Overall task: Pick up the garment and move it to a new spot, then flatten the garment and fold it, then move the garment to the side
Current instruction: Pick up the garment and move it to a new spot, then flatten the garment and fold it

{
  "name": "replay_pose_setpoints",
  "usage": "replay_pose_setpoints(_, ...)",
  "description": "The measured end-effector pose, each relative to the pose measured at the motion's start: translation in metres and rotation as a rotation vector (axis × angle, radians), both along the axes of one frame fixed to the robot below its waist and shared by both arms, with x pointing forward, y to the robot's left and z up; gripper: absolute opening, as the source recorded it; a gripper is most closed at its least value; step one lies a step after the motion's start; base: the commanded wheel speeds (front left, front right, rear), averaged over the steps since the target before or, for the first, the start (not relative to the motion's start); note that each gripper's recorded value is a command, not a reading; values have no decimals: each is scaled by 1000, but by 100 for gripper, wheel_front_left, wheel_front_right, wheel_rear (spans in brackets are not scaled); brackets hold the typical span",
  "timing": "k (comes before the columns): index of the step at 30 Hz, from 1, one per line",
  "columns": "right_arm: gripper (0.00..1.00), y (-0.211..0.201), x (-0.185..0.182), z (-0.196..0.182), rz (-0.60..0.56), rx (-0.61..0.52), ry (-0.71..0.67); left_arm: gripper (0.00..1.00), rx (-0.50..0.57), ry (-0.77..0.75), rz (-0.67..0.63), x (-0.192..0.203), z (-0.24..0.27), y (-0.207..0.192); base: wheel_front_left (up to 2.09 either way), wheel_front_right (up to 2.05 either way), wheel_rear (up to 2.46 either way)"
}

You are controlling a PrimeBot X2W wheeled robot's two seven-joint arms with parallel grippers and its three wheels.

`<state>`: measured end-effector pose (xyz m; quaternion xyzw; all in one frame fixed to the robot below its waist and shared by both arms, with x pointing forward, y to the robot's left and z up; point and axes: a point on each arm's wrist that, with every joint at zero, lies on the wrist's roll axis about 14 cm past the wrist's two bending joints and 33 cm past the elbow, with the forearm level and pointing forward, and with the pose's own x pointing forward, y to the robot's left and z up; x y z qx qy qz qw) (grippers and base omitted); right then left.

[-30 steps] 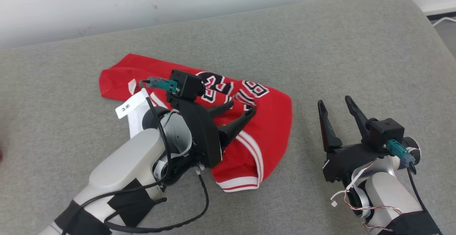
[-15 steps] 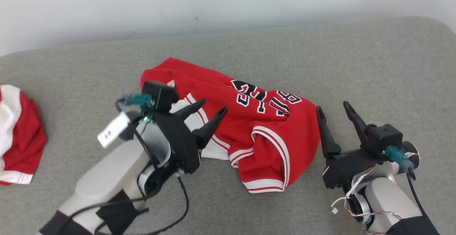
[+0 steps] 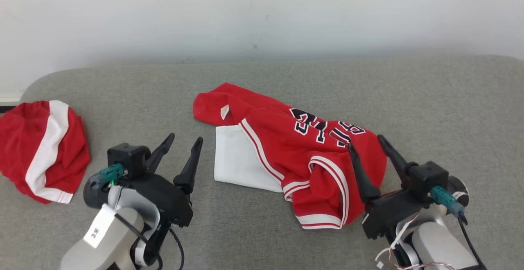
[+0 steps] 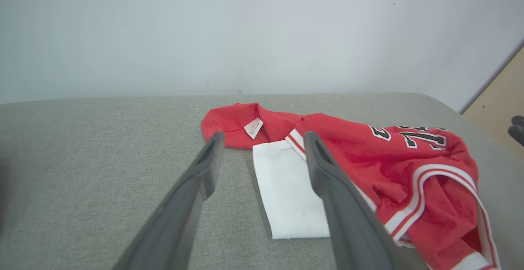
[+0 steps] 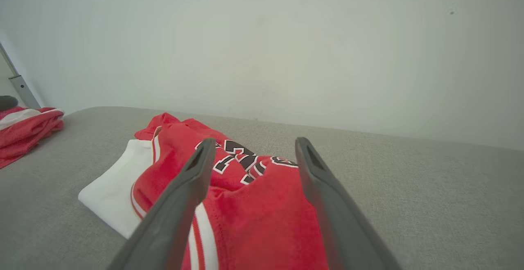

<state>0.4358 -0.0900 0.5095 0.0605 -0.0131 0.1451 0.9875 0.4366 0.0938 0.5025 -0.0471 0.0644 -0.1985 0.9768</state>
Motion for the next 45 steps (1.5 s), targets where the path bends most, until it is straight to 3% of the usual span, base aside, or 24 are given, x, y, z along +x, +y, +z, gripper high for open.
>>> replay_pose_setpoints(12,100,29,-8,7,89,4,-9,100,-15,2,142,-32,-9,48,0,0,0)
replay_pose_setpoints(24,100,84,-18,7,243,3,23,100,-67,-10,312,-58,-11,93,0,0,0)
replay_pose_setpoints(34,100,146,-28,-19,473,-148,152,100,-70,-54,422,-74,-6,120,0,0,0)
replay_pose_setpoints(45,100,171,-14,-40,561,-317,270,100,-91,-118,434,-76,11,110,0,0,0)
